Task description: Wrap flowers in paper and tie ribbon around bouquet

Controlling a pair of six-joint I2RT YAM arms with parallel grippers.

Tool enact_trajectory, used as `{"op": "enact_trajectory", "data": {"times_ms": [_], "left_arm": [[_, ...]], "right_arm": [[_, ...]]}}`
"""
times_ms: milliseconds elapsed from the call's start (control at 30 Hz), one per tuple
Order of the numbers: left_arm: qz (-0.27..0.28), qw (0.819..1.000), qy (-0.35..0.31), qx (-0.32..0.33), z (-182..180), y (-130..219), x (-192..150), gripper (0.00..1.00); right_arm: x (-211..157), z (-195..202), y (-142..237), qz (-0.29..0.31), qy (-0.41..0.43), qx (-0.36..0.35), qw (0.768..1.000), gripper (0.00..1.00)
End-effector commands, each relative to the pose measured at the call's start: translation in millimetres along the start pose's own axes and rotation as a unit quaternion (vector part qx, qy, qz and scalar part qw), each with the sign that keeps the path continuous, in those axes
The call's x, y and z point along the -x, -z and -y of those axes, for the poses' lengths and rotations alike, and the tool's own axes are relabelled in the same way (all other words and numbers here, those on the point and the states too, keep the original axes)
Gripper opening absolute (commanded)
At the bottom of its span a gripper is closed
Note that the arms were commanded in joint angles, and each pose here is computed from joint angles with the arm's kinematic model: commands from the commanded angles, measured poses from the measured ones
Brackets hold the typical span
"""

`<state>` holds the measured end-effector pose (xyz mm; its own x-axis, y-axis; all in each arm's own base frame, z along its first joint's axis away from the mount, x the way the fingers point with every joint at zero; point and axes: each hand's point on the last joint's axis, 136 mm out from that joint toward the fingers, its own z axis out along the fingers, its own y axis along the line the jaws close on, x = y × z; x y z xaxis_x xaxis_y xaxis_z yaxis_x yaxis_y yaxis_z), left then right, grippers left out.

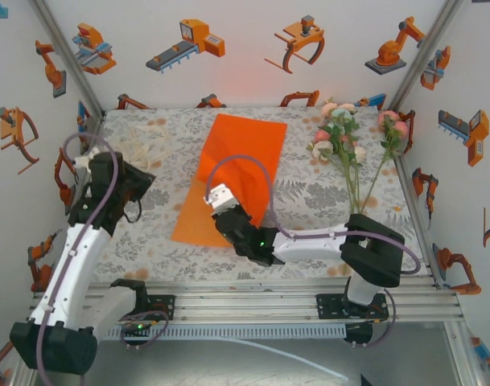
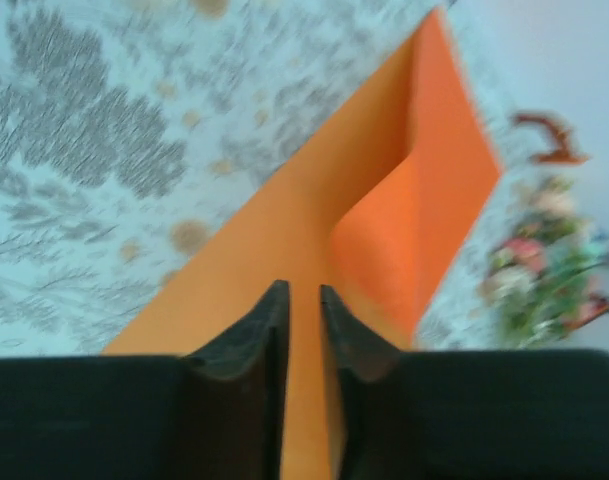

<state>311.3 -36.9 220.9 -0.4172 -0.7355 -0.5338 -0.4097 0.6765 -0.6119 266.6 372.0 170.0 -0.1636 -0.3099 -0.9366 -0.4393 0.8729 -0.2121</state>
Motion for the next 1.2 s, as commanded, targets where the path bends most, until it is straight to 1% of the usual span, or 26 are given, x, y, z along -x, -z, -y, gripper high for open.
{"op": "enact_trajectory", "data": {"times_ms": [0, 33, 67, 167, 233, 300, 367, 433, 500, 700, 767, 867, 933, 1000, 1067, 1133, 1167], "left_arm": [[-0.113, 0.994, 0.002, -0.012, -21.5, -38.3, -65.4, 0.08], [-0.142, 0.989, 0.008, -0.024, -19.5, -45.8, -81.3, 0.03], [-0.161, 0.986, 0.008, -0.035, -15.1, -51.4, -92.0, 0.0], [-0.198, 0.979, -0.02, -0.034, -5.4, -66.7, -124.4, 0.0], [-0.223, 0.974, -0.037, -0.009, -8.3, -79.2, -144.1, 0.0], [-0.231, 0.972, -0.036, 0.01, -15.9, -89.9, -154.5, 0.0], [-0.231, 0.972, -0.036, 0.015, -20.3, -97.9, -162.0, 0.0], [-0.234, 0.971, -0.04, 0.039, -31.4, -104.3, -167.2, 0.0], [-0.231, 0.969, -0.045, 0.072, -47.6, -106.8, -169.3, 0.0], [-0.247, 0.961, -0.038, 0.122, -77.5, -110.3, -183.5, 0.0], [-0.245, 0.959, -0.034, 0.136, -85.7, -109.6, -184.1, 0.0], [-0.237, 0.958, -0.023, 0.161, -100.7, -106.8, -180.6, 0.0], [-0.232, 0.956, -0.016, 0.18, -110.9, -104.0, -177.0, 0.0], [-0.227, 0.954, -0.017, 0.196, -119.1, -102.3, -173.8, 0.0], [-0.223, 0.951, -0.019, 0.215, -128.1, -99.7, -170.9, 0.0], [-0.219, 0.951, -0.018, 0.219, -131.1, -99.7, -168.6, 0.0], [-0.22, 0.951, -0.017, 0.217, -131.3, -100.2, -168.4, 0.0]], "right_arm": [[11.7, 11.0, 0.9, 0.024, -0.123, 0.018, 0.992, 0.0], [12.1, 14.0, 1.1, 0.026, -0.127, 0.015, 0.991, 0.0], [11.8, 15.9, 1.0, 0.026, -0.129, 0.013, 0.991, 0.0], [7.5, 22.0, -0.4, 0.023, -0.141, 0.005, 0.99, 0.0], [4.1, 25.6, -1.8, 0.019, -0.161, 0.005, 0.987, 0.0], [2.4, 27.9, -2.3, 0.018, -0.174, 0.004, 0.985, 0.0], [2.3, 29.5, -2.4, 0.018, -0.184, 0.003, 0.983, 0.0], [1.7, 33.1, -2.1, 0.018, -0.197, -0.001, 0.98, 0.0], [1.3, 37.9, -0.7, 0.019, -0.21, -0.009, 0.977, 0.0], [-0.9, 60.1, 4.4, 0.021, -0.251, -0.041, 0.967, 0.0], [-3.9, 72.6, 8.3, 0.013, -0.26, -0.073, 0.963, 0.0], [-14.2, 105.1, 22.6, 0.003, -0.294, -0.154, 0.943, 0.0], [-28.6, 135.3, 41.6, 0.003, -0.332, -0.23, 0.915, 0.0], [-43.9, 156.5, 58.6, -0.012, -0.339, -0.28, 0.898, 0.0], [-60.6, 169.7, 72.5, -0.032, -0.328, -0.315, 0.89, 0.0], [-81.9, 179.6, 86.5, -0.055, -0.333, -0.343, 0.876, 0.0], [-90.4, 181.0, 90.2, -0.068, -0.33, -0.348, 0.875, 0.04]]}}
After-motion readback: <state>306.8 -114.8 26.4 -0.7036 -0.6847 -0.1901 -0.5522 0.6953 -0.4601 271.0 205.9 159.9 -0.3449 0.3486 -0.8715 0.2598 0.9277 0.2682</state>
